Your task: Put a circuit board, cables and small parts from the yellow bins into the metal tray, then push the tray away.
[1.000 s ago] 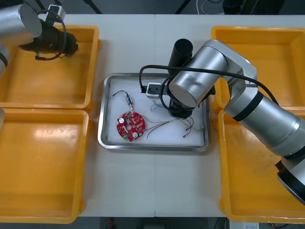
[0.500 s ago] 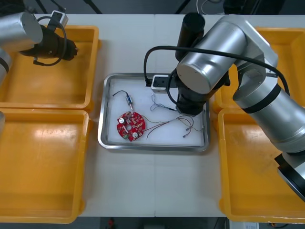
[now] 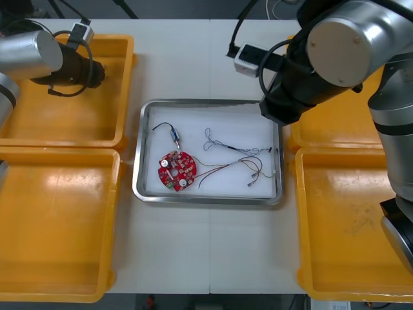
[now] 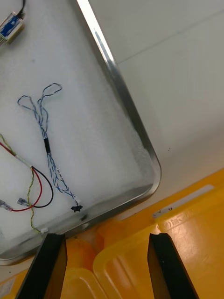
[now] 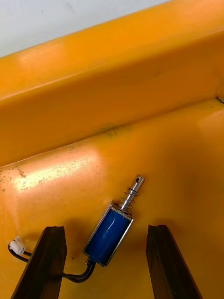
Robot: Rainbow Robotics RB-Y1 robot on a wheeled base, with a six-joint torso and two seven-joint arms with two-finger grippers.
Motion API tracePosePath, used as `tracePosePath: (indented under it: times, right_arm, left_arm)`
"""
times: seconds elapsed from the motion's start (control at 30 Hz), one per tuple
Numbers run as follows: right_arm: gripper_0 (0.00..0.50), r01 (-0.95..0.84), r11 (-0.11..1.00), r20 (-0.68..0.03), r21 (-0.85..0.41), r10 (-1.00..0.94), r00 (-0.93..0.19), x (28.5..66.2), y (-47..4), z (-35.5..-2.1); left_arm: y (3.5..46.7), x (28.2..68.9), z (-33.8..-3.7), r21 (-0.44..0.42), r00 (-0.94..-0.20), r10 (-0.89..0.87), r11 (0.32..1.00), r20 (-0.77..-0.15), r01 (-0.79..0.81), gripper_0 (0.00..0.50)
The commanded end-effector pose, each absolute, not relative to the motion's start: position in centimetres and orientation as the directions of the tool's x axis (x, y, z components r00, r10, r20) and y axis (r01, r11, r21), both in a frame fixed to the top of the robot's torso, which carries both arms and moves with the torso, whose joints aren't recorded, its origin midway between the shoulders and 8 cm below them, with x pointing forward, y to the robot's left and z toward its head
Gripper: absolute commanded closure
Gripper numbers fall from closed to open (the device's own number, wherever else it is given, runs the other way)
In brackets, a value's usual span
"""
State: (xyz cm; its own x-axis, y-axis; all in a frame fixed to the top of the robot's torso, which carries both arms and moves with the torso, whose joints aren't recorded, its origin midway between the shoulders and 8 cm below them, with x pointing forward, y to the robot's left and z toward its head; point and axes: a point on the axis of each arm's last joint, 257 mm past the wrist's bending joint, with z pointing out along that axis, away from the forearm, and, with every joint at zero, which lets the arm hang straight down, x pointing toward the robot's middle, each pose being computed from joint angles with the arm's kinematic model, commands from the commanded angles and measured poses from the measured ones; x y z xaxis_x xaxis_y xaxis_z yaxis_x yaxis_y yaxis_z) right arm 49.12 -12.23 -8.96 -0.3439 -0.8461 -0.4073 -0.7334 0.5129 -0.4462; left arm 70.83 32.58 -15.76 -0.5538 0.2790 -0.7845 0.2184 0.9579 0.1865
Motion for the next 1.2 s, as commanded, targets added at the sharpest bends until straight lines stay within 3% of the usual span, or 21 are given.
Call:
tracePosePath:
  times: [0.03,0.13,0.2,0.3,0.33,0.37,0.83,1.2]
  right_arm:
    - [0.000,-0.632,0.687,-0.536,-0.358,-0.706,-0.463,48.7,-14.6,-7.8]
    - [0.000,-0.558,0.768,-0.568,-0.316,-0.624,-0.537,48.9,-16.9,-7.8]
    - [0.000,-0.518,0.806,-0.588,-0.286,-0.575,-0.569,48.8,-18.1,-7.7]
    - [0.000,-0.455,0.853,-0.604,-0.255,-0.508,-0.614,48.5,-20.4,-8.0]
    - [0.000,-0.427,0.871,-0.609,-0.242,-0.479,-0.632,48.3,-21.4,-8.1]
    - [0.000,-0.403,0.886,-0.609,-0.230,-0.454,-0.651,48.1,-22.3,-8.4]
    - [0.000,-0.182,0.980,-0.649,-0.075,-0.187,-0.738,44.6,-30.0,-8.8]
    - [0.000,-0.046,0.996,-0.617,-0.082,-0.087,-0.782,40.5,-36.1,-11.6]
  left_arm:
    - [32.0,70.7,-16.6,0.237,-0.540,0.344,0.936,-0.768,0.259,0.000]
    - [32.0,70.7,-16.6,0.234,-0.540,0.340,0.938,-0.770,0.258,0.000]
    - [31.9,70.7,-16.6,0.233,-0.540,0.341,0.937,-0.770,0.258,0.064]
    - [31.8,70.7,-16.6,0.237,-0.539,0.345,0.936,-0.768,0.261,0.312]
    - [31.8,70.7,-16.7,0.235,-0.541,0.343,0.936,-0.767,0.262,0.486]
    - [31.8,70.7,-16.7,0.235,-0.541,0.343,0.936,-0.767,0.262,0.500]
    - [32.5,69.6,-17.3,0.201,-0.587,0.326,0.942,-0.741,0.270,0.500]
    - [32.5,68.0,-13.5,0.163,-0.630,0.319,0.942,-0.708,0.294,0.500]
